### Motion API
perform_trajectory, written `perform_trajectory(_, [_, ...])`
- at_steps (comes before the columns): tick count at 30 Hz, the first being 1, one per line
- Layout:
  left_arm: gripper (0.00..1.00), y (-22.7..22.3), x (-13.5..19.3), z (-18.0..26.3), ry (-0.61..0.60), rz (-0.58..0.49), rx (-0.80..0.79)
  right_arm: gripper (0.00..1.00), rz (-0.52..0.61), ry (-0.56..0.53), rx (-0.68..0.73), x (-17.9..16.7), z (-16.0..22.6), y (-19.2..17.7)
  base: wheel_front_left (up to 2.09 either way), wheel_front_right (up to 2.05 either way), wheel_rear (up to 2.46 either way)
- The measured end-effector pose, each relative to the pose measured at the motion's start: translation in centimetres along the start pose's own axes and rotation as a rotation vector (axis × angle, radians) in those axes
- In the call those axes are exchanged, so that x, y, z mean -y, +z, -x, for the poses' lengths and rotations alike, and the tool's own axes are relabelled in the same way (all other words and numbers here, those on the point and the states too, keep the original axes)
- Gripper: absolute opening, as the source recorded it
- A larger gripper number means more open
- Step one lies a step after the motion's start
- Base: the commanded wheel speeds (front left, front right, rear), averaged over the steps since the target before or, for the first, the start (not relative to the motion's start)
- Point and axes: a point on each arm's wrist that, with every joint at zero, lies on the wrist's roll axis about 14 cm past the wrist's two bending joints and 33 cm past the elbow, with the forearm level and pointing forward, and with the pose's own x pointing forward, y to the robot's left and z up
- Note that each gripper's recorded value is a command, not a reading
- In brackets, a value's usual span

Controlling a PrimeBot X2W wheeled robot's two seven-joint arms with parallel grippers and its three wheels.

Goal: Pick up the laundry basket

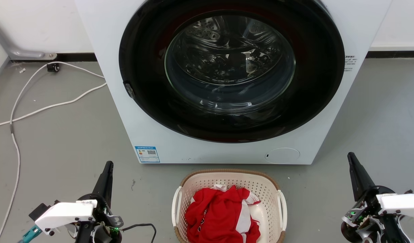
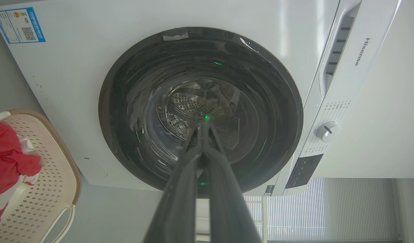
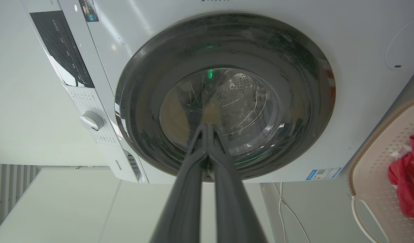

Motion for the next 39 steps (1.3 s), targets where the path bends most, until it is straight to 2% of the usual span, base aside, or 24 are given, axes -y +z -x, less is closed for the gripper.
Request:
perform_trajectory(16, [0.0,0.0,0.0,0.0,0.0,-0.001,-0.003,0.0,-0.001,0.0,0.0,0.0,0.0,0.0,0.0,0.0,0.0])
perform_trajectory(17, [1.0,0.0,-0.2,0.0,0.005,0.0,-0.002,1.0,-0.001,-0.004,0.001,0.1,0.0,0.0,0.0,0.0,0.0])
perform_trajectory(21, [1.0,-0.3,-2.0,0.9,0.059,0.009,-0.002,1.0,-0.005,-0.056,0.006,1.9,0.9,0.0,0.0,0.0,0.0])
perform_trajectory(28, [1.0,-1.1,-1.4,0.7,0.041,-0.025,-0.009,1.0,0.034,-0.047,0.016,1.6,0.9,-0.2,0.0,0.0,0.0])
perform_trajectory(35, [1.0,-1.5,-0.3,0.5,0.008,-0.126,-0.009,1.0,0.145,-0.034,0.018,1.1,1.1,-0.4,0.0,0.0,0.0])
perform_trajectory(39, [1.0,-2.0,0.6,0.4,-0.023,-0.244,-0.014,1.0,0.29,-0.015,0.02,0.4,1.2,-0.5,0.0,0.0,0.0])
